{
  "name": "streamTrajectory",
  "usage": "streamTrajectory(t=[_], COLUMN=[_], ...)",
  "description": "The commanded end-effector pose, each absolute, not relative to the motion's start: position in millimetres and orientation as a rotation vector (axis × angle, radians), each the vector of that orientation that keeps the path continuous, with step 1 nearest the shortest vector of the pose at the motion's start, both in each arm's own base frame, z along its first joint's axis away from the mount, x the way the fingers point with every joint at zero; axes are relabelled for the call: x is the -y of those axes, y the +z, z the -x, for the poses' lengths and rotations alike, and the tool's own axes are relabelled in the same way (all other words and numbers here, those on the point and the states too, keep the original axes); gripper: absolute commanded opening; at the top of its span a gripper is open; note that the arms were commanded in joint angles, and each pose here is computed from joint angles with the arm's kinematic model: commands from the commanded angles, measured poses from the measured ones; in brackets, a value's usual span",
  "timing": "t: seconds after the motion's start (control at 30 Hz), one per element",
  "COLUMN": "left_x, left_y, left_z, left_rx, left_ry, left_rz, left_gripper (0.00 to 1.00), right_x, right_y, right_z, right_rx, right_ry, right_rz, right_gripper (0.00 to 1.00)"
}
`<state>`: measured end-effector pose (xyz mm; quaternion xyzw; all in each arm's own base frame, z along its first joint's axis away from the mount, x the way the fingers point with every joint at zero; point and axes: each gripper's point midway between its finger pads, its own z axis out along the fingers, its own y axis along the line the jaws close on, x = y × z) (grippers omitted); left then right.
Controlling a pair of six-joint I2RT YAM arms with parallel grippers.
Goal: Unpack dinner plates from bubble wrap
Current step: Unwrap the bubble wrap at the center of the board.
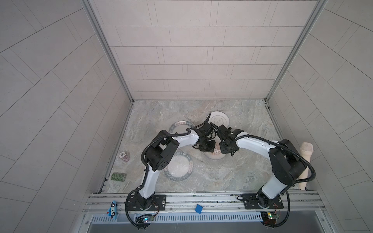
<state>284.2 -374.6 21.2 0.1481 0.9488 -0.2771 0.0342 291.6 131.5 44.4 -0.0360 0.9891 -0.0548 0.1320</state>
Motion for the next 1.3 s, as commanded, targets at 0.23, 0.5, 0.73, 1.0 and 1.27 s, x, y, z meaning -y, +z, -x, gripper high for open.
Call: streamTrajectory(t=[0.23, 0.5, 0.73, 1.0, 1.27], left_x=[330, 323, 327, 329, 330], left_y=[-27, -31, -31, -30, -29], left_z=[-262, -261, -260, -260, -260], left_rx=[-3.113, -3.140, -3.141, -3.135, -3.127], left_ry=[-0.541, -0.473, -0.511, -0.530, -0.542], left_rz=[-0.391, -0.365, -0.376, -0.383, -0.384], left_gripper=[0.06, 0.01, 0.01, 0.01, 0.01], right_x=[-129, -115, -126, -142, -145], right_y=[50, 46, 65, 59, 45], right_z=[-298, -297, -300, -311, -319], right_rx=[-2.859, -2.846, -2.793, -2.790, -2.810], right_ry=[0.179, 0.303, 0.025, -0.108, -0.160], right_rz=[-0.090, -0.207, 0.062, 0.181, 0.223], right_gripper=[0.00, 0.00, 0.17, 0.37, 0.34])
